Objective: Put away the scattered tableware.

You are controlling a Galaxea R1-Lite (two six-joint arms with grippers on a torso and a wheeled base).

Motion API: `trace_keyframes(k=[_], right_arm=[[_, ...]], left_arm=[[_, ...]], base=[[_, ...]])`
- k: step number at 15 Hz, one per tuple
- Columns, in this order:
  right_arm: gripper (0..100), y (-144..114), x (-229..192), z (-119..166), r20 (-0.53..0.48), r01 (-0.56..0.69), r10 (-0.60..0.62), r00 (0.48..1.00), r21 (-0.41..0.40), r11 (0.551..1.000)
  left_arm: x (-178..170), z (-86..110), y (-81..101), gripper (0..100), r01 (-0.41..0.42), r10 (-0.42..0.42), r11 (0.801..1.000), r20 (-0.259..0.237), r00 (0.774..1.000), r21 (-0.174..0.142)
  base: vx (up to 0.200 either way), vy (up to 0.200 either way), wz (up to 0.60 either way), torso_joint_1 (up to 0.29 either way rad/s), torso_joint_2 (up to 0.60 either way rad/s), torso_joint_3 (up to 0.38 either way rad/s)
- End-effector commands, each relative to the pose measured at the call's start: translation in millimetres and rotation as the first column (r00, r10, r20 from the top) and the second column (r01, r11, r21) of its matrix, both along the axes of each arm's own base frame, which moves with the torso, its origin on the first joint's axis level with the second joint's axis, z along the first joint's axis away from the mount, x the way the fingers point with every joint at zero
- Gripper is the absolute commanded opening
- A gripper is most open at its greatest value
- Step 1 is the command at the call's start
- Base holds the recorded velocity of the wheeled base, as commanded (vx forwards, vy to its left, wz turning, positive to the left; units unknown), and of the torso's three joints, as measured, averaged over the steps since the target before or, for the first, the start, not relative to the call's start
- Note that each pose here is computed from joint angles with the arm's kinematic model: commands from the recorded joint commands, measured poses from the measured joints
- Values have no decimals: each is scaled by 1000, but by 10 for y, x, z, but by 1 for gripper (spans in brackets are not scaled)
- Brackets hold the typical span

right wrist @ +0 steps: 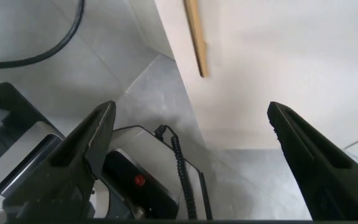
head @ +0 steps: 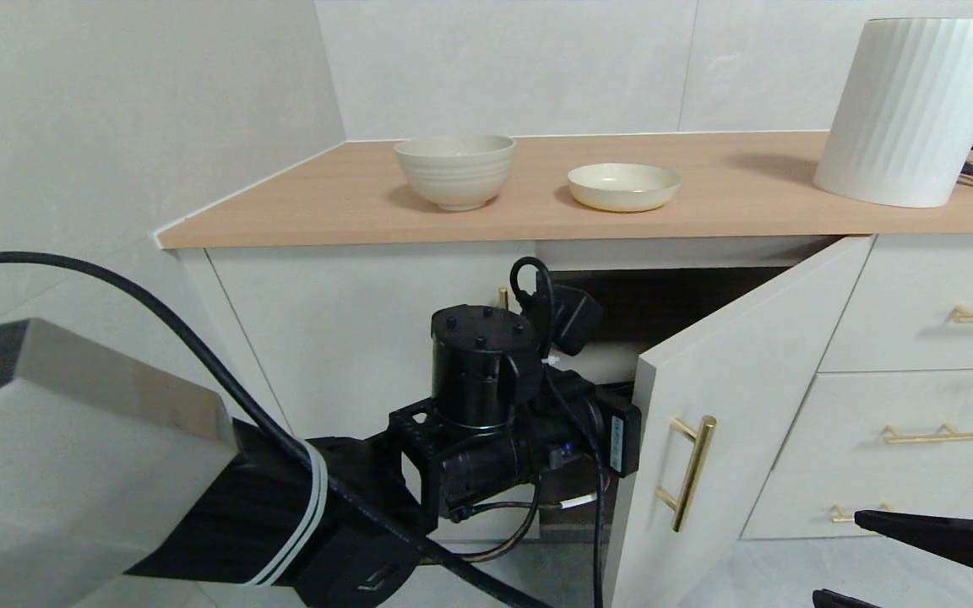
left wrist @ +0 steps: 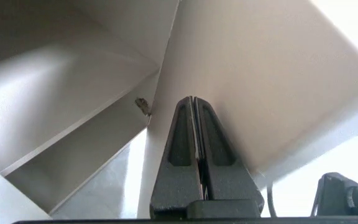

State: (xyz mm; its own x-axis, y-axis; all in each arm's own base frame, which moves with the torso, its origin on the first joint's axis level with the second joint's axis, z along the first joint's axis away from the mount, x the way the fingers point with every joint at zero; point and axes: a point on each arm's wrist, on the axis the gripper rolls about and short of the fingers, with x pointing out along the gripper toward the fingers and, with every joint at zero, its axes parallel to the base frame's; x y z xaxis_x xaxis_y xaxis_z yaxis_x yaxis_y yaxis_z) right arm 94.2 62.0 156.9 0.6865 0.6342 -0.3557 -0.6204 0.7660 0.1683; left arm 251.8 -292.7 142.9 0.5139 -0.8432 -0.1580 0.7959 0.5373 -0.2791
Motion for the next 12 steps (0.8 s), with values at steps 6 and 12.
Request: trace_keyframes(k=[6, 12], right_arm=[[100, -11, -21, 22, 16, -4, 3, 1000, 11, 1000], [100, -24, -43, 45, 32, -6, 5, 999, 20, 1000]], left_arm=[[88, -60, -104, 0, -3, 3, 1000, -11, 1000, 11], [146, -98, -199, 0, 0, 0, 1000, -22, 1000, 24]], base=[[-100, 0, 0, 1, 3, 1], [0, 0, 0, 0, 0, 0]])
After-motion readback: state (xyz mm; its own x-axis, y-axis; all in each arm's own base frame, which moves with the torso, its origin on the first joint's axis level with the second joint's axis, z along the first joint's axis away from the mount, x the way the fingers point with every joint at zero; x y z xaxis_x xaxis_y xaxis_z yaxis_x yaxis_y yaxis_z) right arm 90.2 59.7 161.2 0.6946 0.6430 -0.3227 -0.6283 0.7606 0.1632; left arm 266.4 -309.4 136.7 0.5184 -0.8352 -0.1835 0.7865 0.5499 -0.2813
